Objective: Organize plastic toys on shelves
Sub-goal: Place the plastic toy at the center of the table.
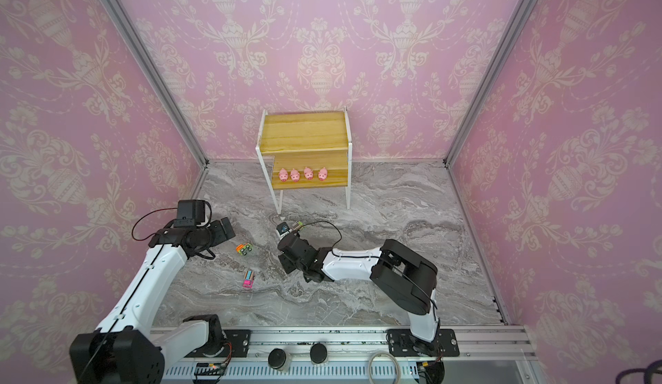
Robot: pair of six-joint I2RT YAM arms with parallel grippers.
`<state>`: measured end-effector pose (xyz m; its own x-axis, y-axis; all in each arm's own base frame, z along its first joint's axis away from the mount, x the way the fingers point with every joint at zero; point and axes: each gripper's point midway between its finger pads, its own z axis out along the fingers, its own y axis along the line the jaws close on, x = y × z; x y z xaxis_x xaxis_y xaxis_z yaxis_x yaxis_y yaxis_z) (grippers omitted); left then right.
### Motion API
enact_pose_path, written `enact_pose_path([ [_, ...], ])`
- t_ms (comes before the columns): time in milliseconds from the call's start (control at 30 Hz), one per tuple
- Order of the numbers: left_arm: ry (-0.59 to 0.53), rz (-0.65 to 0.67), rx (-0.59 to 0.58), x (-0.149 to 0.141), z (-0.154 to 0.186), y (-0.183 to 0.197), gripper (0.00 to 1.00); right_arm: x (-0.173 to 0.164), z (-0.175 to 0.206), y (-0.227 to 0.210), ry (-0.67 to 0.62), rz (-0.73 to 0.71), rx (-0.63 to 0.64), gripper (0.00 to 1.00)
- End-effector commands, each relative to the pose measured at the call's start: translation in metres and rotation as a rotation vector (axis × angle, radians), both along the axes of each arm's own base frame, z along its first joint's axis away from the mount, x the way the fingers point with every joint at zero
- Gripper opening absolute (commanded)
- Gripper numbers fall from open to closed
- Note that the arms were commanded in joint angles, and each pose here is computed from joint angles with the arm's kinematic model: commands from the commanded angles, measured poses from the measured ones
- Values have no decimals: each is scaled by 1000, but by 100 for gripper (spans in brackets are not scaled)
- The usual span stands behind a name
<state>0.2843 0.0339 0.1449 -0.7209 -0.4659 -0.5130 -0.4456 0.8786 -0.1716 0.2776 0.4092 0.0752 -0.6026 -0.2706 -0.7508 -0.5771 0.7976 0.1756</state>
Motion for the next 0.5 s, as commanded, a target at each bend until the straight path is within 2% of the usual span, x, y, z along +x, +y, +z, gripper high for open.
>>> enact_pose_path([
  [0,-41,-27,-24,3,12,-7,99,-13,-13,-7,172,-87,178,10],
  [200,-58,-52,-26,4,16,-12,99,-16,-38,-32,303,-197,282,12],
  [333,-63,-63,-27,4,17,-15,99,-14,-48,-54,319,-263,256,17],
  [467,-66,-70,-26,4,17,-16,99,-11,-49,-78,288,-303,178,27],
])
